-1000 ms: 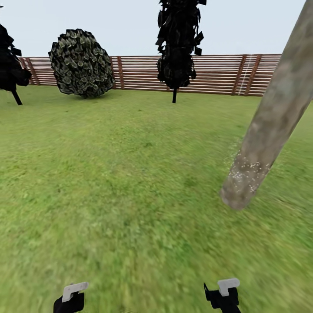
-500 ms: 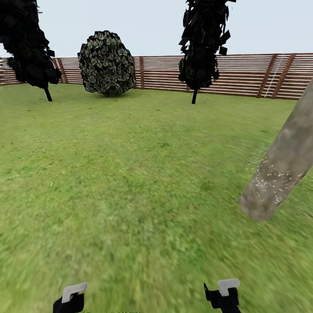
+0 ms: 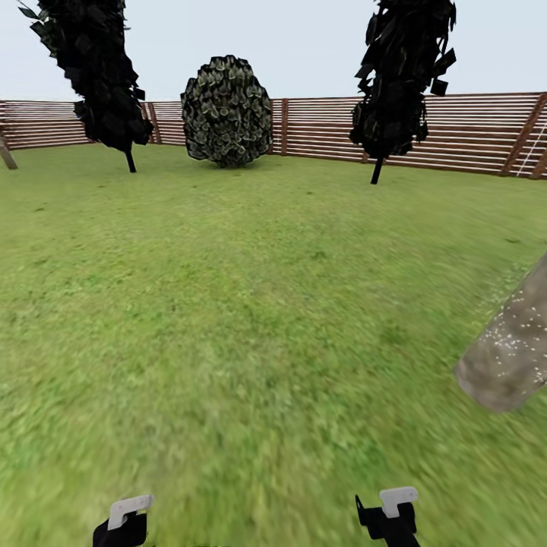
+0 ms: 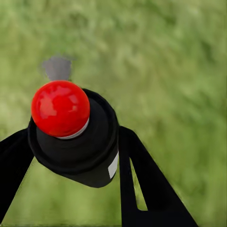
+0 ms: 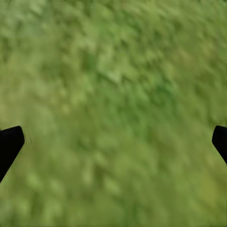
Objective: In the garden, pick up the pesticide atomizer on the floor and spray pesticide onto both trees until each tree trunk is fully covered.
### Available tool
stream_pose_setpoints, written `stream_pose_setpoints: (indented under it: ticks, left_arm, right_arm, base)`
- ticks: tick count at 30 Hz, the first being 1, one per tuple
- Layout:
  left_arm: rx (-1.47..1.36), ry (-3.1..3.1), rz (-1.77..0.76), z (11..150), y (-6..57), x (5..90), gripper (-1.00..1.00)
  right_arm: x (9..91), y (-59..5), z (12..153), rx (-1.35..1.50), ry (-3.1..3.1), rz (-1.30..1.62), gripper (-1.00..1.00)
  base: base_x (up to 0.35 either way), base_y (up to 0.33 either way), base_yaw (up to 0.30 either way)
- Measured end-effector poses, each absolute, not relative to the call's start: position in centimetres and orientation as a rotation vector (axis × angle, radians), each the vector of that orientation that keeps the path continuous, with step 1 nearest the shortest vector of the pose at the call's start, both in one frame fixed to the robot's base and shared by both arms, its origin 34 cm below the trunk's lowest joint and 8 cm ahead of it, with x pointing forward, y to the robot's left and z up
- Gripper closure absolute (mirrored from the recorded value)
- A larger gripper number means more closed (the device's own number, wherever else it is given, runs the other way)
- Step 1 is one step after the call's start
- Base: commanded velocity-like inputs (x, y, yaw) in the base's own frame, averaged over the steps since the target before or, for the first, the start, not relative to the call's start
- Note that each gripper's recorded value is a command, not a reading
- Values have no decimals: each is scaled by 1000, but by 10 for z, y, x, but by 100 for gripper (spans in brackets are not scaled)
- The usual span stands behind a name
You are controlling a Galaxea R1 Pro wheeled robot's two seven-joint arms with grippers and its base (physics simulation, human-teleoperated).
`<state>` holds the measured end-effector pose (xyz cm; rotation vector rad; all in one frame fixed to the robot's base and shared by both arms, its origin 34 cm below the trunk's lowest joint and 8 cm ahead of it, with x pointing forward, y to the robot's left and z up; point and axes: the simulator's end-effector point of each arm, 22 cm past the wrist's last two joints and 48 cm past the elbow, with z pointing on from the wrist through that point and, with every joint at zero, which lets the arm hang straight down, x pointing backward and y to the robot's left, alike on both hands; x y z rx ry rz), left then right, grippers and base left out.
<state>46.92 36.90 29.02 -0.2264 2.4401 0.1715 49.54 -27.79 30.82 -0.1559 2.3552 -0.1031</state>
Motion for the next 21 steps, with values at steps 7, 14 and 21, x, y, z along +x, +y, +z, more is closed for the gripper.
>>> stream_pose_setpoints:
  ticks: [7,14,21]
  left_arm:
    - [-226,2440,172,290,369,469,100]
    - [-226,2440,172,290,369,469,100]
    - [-225,2440,171,290,369,469,100]
  right_arm:
    - [495,-278,308,-156,2355,-103,-100]
    - [495,-277,308,-156,2356,-102,-100]
    - [495,-277,308,-156,2356,-101,-100]
  base:
    - [0,0,282]
    - [0,0,282]
    - [0,0,282]
